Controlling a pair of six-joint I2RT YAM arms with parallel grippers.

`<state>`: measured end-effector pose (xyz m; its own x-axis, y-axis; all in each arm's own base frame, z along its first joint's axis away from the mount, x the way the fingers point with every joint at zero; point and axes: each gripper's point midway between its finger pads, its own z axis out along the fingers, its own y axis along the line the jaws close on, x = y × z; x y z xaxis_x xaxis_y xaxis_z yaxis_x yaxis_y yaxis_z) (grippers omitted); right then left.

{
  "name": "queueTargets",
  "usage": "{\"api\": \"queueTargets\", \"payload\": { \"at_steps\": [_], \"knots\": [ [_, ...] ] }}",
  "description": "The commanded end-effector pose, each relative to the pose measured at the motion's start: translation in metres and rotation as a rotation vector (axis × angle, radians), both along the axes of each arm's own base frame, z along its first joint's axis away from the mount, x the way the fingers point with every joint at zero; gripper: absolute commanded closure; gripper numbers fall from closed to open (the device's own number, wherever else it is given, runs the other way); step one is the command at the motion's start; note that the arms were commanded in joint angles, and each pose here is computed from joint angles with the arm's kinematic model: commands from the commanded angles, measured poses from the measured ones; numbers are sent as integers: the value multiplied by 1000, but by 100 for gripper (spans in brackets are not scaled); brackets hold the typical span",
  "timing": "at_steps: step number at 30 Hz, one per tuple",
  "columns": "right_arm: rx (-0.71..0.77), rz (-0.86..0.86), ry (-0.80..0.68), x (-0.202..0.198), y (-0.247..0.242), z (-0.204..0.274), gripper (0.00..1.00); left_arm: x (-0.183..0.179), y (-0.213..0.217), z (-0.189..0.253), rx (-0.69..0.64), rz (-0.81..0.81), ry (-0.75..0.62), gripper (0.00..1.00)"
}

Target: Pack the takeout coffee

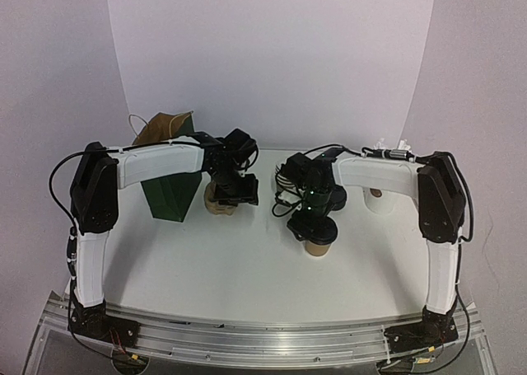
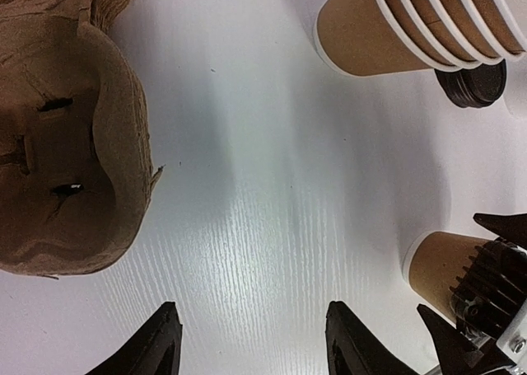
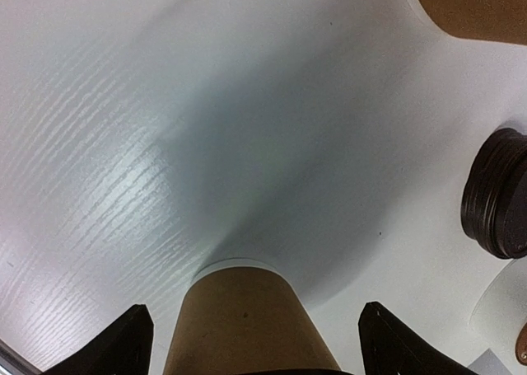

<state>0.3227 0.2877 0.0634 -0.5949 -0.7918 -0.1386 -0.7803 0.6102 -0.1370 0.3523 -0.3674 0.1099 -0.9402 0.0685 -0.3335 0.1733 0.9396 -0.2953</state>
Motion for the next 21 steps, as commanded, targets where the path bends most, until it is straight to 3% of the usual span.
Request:
{"api": "queueTargets", "payload": {
  "at_steps": [1,21],
  "knots": [
    [-18,-26,-51,-4,-16,19,14,10,-13,18,-42,-21,-45,41],
    [-137,-297,-65,-23,-151,24,10,19,-35,22,-81,-81,-45,41]
  ]
}}
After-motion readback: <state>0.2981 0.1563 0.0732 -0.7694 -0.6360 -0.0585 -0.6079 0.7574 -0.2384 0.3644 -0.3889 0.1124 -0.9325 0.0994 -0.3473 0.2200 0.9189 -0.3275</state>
